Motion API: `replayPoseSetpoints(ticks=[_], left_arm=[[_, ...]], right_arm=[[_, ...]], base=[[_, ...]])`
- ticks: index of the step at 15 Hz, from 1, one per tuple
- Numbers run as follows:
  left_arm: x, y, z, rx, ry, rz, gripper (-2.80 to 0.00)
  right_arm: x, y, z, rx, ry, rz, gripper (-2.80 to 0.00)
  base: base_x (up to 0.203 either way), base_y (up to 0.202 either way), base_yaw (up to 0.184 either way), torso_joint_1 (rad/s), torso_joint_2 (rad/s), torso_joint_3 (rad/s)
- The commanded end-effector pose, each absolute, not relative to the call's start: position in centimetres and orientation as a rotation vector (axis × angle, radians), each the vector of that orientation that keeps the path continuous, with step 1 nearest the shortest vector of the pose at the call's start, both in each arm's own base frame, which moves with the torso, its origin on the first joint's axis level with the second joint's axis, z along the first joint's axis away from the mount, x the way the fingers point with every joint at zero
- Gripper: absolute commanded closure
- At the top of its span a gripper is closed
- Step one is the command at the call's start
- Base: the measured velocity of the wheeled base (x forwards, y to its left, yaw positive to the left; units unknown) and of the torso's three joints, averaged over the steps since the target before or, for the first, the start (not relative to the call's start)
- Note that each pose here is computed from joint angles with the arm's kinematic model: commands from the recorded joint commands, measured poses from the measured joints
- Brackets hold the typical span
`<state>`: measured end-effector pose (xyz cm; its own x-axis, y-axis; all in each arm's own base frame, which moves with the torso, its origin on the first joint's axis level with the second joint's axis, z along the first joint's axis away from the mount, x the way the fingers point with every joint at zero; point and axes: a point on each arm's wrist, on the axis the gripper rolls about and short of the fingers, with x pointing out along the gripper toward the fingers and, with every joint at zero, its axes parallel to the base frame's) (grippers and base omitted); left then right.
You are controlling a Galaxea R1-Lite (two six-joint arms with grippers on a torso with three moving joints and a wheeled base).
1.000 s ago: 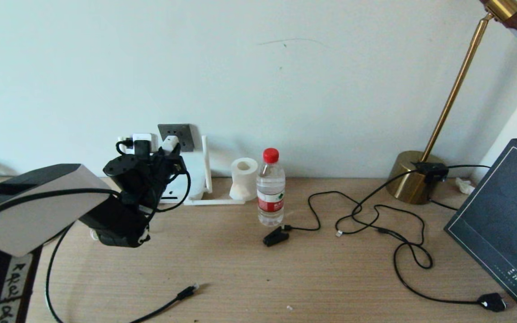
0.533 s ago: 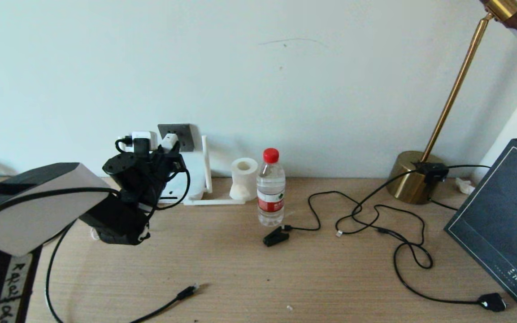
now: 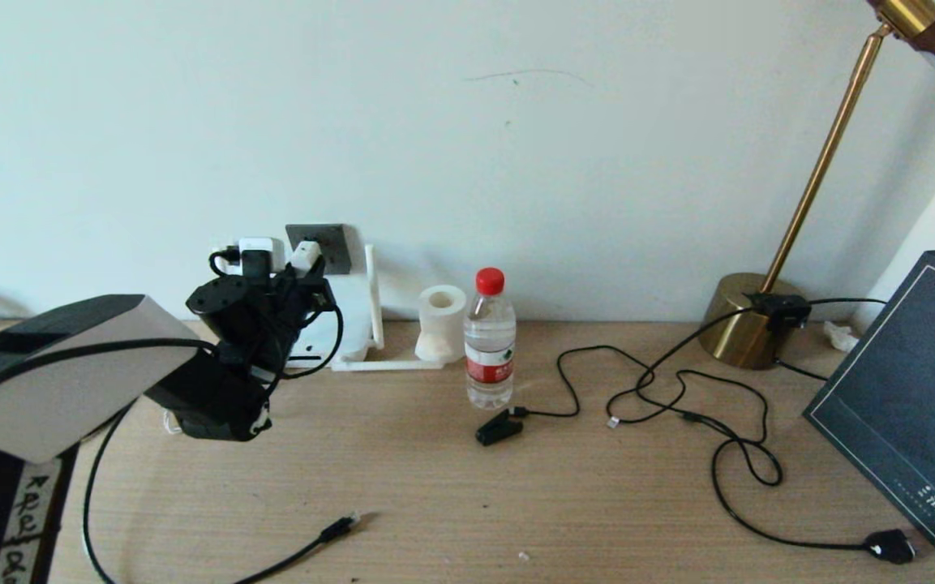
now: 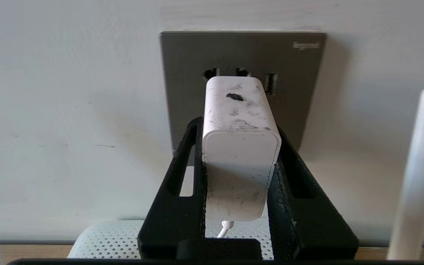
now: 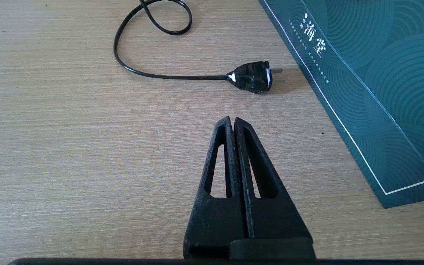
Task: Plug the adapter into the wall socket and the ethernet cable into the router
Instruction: Pick up plug
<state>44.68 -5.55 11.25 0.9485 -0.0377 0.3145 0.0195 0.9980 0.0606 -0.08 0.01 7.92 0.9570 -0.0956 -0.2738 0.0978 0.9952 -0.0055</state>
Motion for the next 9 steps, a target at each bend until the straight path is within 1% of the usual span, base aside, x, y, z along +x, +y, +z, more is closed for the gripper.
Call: replayPoseSetpoints(ticks=[1, 9], left_arm=[[44.75, -5.47, 11.20, 0.057, -0.328, -0.026, 0.00], [45.17, -5.52, 11.35, 0.057, -0.330, -0.027, 0.00]], right_arm=[[-0.07, 0.01, 7.93, 0.008, 0.278, -0.098, 0.00], [-0.07, 0.01, 7.93, 0.008, 0.278, -0.098, 0.00]], base=[[0.000, 0.000, 0.000, 0.000, 0.00, 0.000], [0.000, 0.000, 0.000, 0.000, 0.00, 0.000]])
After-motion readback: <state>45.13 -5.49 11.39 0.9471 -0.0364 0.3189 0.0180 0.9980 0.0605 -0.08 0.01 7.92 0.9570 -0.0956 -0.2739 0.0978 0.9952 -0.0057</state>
